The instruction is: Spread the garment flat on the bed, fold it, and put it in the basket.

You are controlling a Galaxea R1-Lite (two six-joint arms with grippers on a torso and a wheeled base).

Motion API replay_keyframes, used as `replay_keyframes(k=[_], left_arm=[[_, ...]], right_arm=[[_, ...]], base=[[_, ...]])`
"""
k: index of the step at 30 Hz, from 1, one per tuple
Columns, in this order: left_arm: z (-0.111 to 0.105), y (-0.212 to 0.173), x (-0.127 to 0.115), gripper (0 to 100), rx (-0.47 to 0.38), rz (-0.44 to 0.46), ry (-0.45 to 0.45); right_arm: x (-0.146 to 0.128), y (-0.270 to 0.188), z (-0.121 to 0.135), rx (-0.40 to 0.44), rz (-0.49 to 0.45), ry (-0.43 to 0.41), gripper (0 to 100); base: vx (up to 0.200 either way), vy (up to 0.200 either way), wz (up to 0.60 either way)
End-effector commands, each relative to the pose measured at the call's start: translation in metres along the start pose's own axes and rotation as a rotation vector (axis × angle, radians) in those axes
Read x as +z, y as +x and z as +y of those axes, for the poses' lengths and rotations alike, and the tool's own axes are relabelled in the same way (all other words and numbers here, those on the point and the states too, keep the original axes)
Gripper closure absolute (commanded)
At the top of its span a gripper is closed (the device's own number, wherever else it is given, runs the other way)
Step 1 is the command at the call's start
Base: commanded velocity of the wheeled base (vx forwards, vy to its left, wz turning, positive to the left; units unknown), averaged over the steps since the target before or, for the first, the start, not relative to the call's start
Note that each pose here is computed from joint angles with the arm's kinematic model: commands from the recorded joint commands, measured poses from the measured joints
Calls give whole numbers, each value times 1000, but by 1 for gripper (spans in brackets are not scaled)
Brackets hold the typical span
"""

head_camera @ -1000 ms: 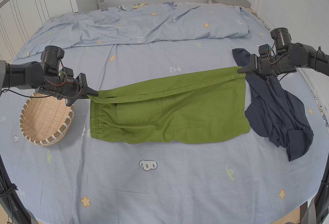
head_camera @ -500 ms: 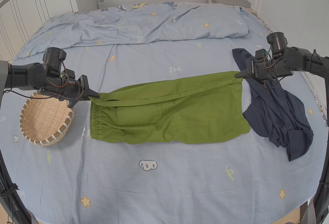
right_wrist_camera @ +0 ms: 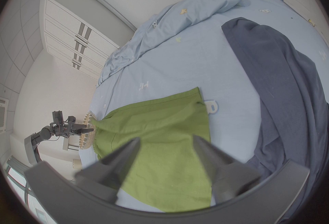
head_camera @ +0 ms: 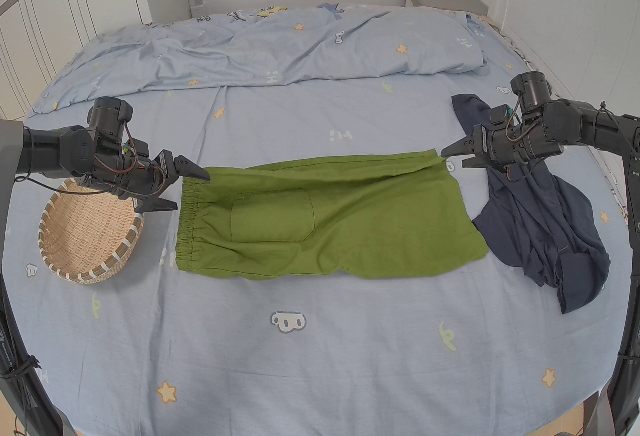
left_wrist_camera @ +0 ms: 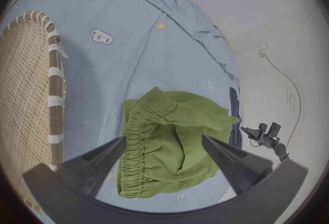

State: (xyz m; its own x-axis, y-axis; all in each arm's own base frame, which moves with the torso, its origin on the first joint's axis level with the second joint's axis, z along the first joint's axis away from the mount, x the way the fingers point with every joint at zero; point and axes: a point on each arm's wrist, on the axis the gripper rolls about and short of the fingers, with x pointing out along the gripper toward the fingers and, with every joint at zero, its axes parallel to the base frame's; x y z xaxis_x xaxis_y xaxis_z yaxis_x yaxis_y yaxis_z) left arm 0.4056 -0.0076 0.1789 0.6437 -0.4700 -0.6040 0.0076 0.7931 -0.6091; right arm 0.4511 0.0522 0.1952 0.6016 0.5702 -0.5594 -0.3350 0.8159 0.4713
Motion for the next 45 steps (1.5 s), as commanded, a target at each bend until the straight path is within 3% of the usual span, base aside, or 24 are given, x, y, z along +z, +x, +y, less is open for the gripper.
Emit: replay_keyframes(k=[1,5,12,16,23,28,33,34,37,40,45], left_arm=[[3,12,0,0,0,16,-17],[-3,19,3,0,-22,-3,-42],[-12,22,23,0,-143,-175,-159],[-12,43,26,0,-202,-223,-181],[-1,72,37,0,-134,-343,-201],[-1,70,36,0,-130,-344,-215],[-16,40,40,0,-157,-381,-218],[-25,18,37,0,-171,-394,-211],[-34,-13,26,0,-191,-387,-197],[-28,-27,14,0,-191,-358,-190],[14,-19,-29,0,-144,-176,12]], right_arm=[[-3,7,-2,4,19,7,0],[-4,7,-2,3,23,9,0],[0,-2,3,4,3,4,0],[-4,-12,7,2,7,4,0],[-18,-37,16,0,-4,5,0],[-29,-52,22,14,-45,-12,0],[-41,-71,30,29,-71,-16,0],[-47,-79,33,29,-67,-5,0],[-55,-87,36,28,-59,18,0],[-60,-92,36,29,-56,37,0],[-61,-91,36,40,-71,28,0]], base=[[0,0,0],[0,0,0],[0,0,0],[0,0,0],[0,0,0],[0,0,0],[0,0,0],[0,0,0],[0,0,0],[0,0,0],[0,0,0]])
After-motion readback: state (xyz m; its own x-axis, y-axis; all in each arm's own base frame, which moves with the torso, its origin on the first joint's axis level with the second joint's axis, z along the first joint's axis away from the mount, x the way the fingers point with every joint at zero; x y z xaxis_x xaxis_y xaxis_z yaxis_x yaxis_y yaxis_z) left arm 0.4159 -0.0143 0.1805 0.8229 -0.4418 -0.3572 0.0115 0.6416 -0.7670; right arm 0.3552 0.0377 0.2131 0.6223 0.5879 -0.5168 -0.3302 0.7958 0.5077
